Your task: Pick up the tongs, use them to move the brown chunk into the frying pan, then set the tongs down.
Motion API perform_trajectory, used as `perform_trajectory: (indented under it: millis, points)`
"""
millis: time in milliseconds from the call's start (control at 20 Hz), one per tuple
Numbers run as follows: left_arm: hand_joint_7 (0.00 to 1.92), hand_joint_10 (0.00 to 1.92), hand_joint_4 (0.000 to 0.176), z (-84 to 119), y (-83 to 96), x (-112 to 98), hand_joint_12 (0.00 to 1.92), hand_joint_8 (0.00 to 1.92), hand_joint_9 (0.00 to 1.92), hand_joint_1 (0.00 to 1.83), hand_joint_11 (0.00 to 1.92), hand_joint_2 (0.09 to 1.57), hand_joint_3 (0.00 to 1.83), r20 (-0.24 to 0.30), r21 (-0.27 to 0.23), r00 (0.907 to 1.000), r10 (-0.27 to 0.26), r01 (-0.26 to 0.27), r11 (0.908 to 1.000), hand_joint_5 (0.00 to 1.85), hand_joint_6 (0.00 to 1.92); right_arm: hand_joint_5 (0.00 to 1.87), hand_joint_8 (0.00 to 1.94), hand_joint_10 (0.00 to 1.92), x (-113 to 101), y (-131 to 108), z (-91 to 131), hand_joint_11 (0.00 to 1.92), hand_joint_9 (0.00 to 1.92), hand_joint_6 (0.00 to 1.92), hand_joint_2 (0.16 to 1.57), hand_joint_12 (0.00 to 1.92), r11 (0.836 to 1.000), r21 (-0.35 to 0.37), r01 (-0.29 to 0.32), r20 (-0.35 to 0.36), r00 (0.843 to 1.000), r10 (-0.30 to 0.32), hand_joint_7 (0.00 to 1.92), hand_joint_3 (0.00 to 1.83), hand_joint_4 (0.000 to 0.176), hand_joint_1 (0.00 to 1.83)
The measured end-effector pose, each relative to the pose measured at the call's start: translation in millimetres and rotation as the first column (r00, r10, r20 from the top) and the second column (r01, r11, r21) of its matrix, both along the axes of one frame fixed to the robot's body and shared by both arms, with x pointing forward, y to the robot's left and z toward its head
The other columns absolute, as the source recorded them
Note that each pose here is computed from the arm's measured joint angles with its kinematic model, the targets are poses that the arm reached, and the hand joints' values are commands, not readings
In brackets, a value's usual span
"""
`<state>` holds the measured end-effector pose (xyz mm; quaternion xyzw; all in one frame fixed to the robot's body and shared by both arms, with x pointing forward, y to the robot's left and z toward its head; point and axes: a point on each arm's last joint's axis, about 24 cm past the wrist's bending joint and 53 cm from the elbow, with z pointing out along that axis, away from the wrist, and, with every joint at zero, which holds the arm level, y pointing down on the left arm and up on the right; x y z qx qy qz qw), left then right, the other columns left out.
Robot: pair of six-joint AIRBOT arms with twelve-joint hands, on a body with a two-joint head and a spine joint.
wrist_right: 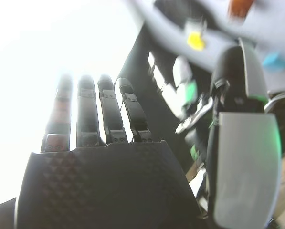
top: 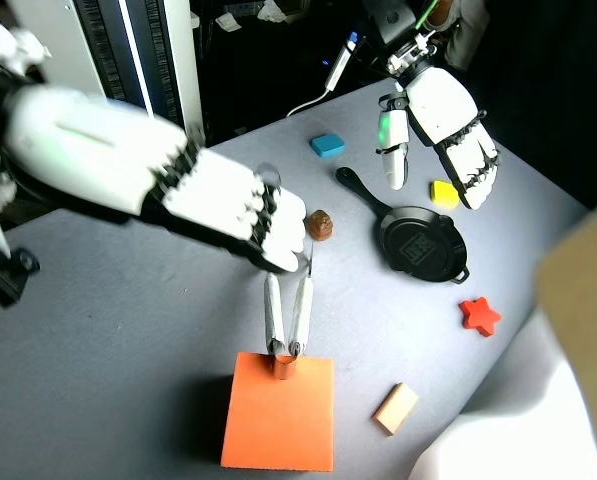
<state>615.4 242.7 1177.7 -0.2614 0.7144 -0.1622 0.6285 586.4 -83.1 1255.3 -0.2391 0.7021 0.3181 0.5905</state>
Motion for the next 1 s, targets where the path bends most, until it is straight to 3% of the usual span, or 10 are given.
perform_trajectory:
  millis: [150, 350, 500, 600, 800, 1000]
  points:
    - [0.13, 0.00, 0.014, -13, 3.7, -6, 0.54, 0.00, 0.14, 0.00, 0.00, 1.25, 0.00, -0.029, -0.061, 0.9990, 0.033, -0.035, 0.9975, 0.07, 0.00, 0.00, 0.00, 0.00, -2, 5, 9, 0.00, 0.00, 0.00, 0.86, 0.00, 0.998, 0.020, -0.054, 0.012, 0.998, 0.054, 0.00, 0.00, 0.000, 1.13]
    - [0.15, 0.01, 0.003, -8, -11.2, -6, 0.63, 0.01, 0.17, 0.04, 0.00, 1.25, 0.00, 0.022, -0.043, 0.9995, -0.023, 0.024, 0.9988, 0.08, 0.01, 0.00, 0.00, 0.00, -7, 22, 19, 0.00, 0.00, 0.00, 0.85, 0.00, 0.988, 0.118, -0.102, -0.095, 0.989, 0.113, 0.00, 0.00, 0.000, 1.11]
    - [0.19, 0.01, 0.003, -17, -17.1, -9, 0.66, 0.01, 0.19, 0.04, 0.00, 1.24, 0.00, 0.009, -0.067, 0.9996, -0.029, 0.029, 0.9974, 0.10, 0.01, 0.00, 0.00, 0.00, 0, 31, 19, 0.00, 0.00, 0.00, 0.85, 0.00, 0.992, 0.097, -0.081, -0.095, 0.991, 0.090, 0.00, 0.00, 0.000, 1.10]
    - [0.14, 0.00, 0.005, -16, -17.3, -9, 0.57, 0.00, 0.15, 0.04, 0.00, 1.25, 0.00, 0.020, -0.075, 0.9995, -0.026, 0.027, 0.9968, 0.06, 0.00, 0.00, 0.00, 0.00, 6, 35, 19, 0.00, 0.00, 0.00, 0.86, 0.00, 0.994, 0.094, -0.060, -0.090, 0.994, 0.068, 0.00, 0.00, 0.000, 1.11]
    - [0.15, 0.01, 0.005, -27, -20.5, -17, 0.61, 0.00, 0.17, 0.01, 0.00, 1.25, 0.00, -0.005, -0.095, 0.9993, -0.036, 0.035, 0.9949, 0.09, 0.01, 0.00, 0.00, 0.00, 12, 48, -11, 0.00, 0.00, 0.00, 0.87, 0.00, 0.999, -0.010, -0.041, -0.068, 0.997, 0.040, 0.00, 0.00, 0.000, 1.12]
    - [0.17, 0.00, 0.014, -25, -22.3, -17, 0.60, 0.01, 0.17, 0.04, 0.00, 1.25, 0.00, 0.006, -0.092, 0.9989, -0.047, 0.047, 0.9946, 0.08, 0.00, 0.00, 0.00, 0.00, 25, 50, -16, 0.00, 0.00, 0.00, 0.85, 0.00, 0.998, -0.066, 0.021, -0.017, 1.000, -0.022, 0.00, 0.00, 0.000, 1.16]
